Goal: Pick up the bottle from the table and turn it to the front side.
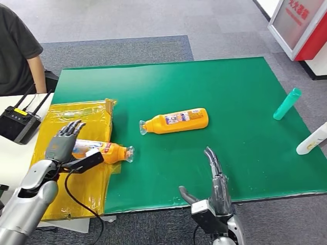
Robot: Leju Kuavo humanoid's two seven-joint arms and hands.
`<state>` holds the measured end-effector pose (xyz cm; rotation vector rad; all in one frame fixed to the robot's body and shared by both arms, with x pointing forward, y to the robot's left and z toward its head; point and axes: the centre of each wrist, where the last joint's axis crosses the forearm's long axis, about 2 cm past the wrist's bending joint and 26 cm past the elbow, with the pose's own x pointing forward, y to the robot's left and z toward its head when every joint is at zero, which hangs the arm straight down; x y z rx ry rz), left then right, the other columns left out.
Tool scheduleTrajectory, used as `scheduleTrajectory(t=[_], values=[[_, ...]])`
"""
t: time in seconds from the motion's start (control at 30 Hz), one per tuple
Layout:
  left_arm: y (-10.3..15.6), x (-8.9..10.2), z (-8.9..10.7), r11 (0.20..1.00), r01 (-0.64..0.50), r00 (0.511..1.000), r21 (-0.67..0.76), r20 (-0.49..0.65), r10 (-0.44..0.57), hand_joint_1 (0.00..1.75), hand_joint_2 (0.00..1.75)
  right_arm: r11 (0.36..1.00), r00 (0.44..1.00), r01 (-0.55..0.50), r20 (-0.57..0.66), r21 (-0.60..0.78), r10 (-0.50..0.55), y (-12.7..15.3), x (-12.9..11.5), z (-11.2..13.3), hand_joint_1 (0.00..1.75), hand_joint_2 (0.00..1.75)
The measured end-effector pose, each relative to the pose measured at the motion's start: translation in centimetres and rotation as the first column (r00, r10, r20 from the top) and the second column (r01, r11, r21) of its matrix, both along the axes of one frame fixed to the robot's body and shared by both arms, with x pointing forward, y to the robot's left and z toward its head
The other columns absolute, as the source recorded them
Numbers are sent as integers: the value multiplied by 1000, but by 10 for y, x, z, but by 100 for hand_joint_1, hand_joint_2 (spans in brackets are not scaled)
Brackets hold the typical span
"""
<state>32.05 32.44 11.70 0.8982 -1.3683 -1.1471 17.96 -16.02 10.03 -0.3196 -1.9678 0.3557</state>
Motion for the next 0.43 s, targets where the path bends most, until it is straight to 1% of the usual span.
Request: scheduleTrajectory(t=[0.07, 0.13, 0.2, 0.3, 0.37, 0.43], values=[[3, -8, 2, 984, 23, 999, -174, 33, -18, 0, 175, 1000, 1000, 4, 3, 5, -4, -1, -1, 1, 0, 175], [7, -20, 1, 940, 82, 995, -332, 88, -56, 0, 175, 1000, 1000, 2, 12, 19, -2, -1, -2, 1, 0, 175], [9, -34, -1, 889, 147, 984, -434, 153, -89, 0, 175, 999, 1000, -10, 25, 36, 9, -3, -3, 1, 0, 175], [9, -54, -6, 843, 214, 969, -493, 214, -121, 0, 175, 998, 998, -37, 44, 49, 34, -3, -4, 1, 0, 175], [7, -65, -9, 826, 227, 967, -516, 221, -127, 0, 175, 998, 998, -44, 50, 49, 42, -3, -4, 1, 0, 175], [7, -70, -10, 804, 238, 966, -546, 218, -138, 0, 175, 998, 998, -48, 54, 48, 45, -3, -4, 1, 0, 175]])
